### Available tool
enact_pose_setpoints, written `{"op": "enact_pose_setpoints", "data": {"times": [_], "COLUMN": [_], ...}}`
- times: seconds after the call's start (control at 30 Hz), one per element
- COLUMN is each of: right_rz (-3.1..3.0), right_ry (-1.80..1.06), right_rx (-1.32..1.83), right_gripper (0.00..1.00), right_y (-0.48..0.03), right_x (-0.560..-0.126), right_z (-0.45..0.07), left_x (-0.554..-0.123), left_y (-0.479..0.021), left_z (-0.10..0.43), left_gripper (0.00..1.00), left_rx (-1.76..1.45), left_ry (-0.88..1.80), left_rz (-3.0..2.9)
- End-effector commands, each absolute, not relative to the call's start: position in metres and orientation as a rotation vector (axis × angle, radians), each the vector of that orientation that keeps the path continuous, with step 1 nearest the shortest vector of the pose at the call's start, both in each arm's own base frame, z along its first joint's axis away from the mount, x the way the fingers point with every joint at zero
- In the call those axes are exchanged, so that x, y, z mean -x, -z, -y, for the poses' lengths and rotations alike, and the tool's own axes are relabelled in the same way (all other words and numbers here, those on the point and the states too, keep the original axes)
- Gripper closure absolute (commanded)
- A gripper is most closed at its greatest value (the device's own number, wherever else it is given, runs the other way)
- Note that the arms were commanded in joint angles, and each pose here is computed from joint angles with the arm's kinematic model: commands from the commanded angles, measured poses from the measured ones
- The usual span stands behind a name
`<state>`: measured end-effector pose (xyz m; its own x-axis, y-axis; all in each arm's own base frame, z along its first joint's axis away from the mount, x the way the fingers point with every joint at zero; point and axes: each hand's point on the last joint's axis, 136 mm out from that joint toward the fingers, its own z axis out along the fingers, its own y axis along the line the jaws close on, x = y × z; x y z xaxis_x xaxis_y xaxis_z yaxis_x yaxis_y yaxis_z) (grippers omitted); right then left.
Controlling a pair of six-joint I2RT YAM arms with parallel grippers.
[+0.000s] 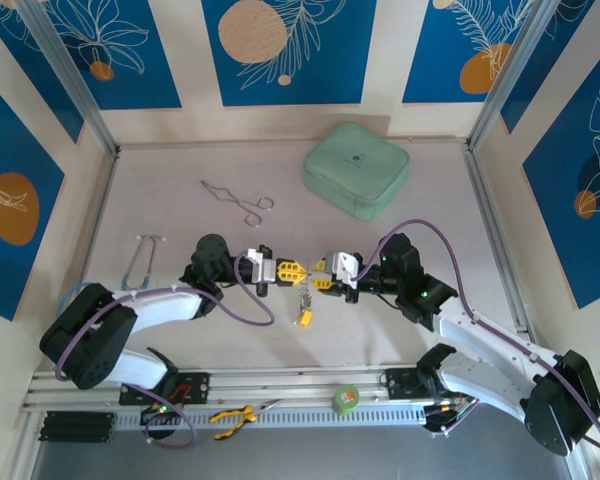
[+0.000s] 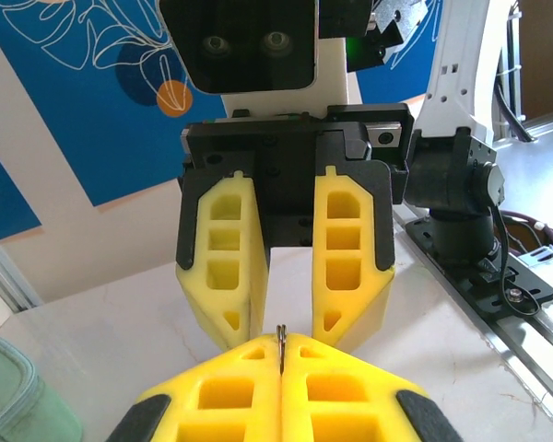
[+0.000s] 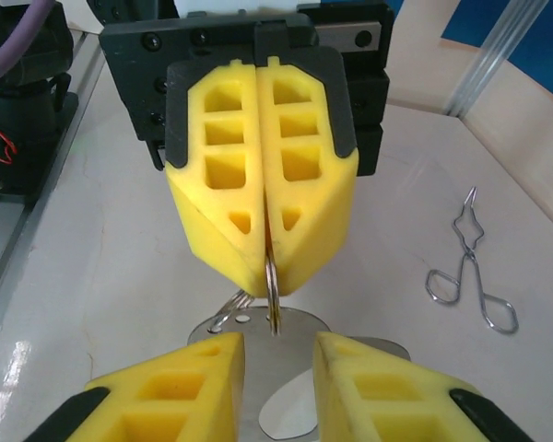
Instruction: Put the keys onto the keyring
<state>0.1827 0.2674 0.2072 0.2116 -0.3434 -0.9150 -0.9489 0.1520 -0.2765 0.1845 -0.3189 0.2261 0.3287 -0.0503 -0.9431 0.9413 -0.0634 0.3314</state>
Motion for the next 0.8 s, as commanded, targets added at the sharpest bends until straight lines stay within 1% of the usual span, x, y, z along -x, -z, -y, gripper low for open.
{"op": "enact_pose_setpoints", "data": {"times": [0.0,0.27,0.6,0.63,0.77], "right_rz": [-1.282,-1.251,-1.252,-1.254,-1.253], "right_ry": [-0.729,-0.744,-0.707,-0.706,-0.717], "right_rx": [1.417,1.429,1.417,1.417,1.424], "right_gripper": [0.77,0.82,0.82,0.83,0.92], "right_y": [-0.212,-0.214,-0.214,-0.214,-0.214], "right_x": [-0.177,-0.176,-0.179,-0.178,-0.176], "right_z": [-0.273,-0.282,-0.277,-0.276,-0.276], "left_x": [-0.178,-0.177,-0.179,-0.179,-0.179], "left_y": [-0.235,-0.232,-0.226,-0.225,-0.224], "left_z": [0.317,0.317,0.318,0.318,0.319], "left_gripper": [1.0,1.0,1.0,1.0,1.0], "left_rx": [-1.398,-1.407,-1.409,-1.411,-1.411], "left_ry": [1.017,1.031,1.026,1.026,1.032], "left_rz": [-0.793,-0.796,-0.817,-0.817,-0.819]}}
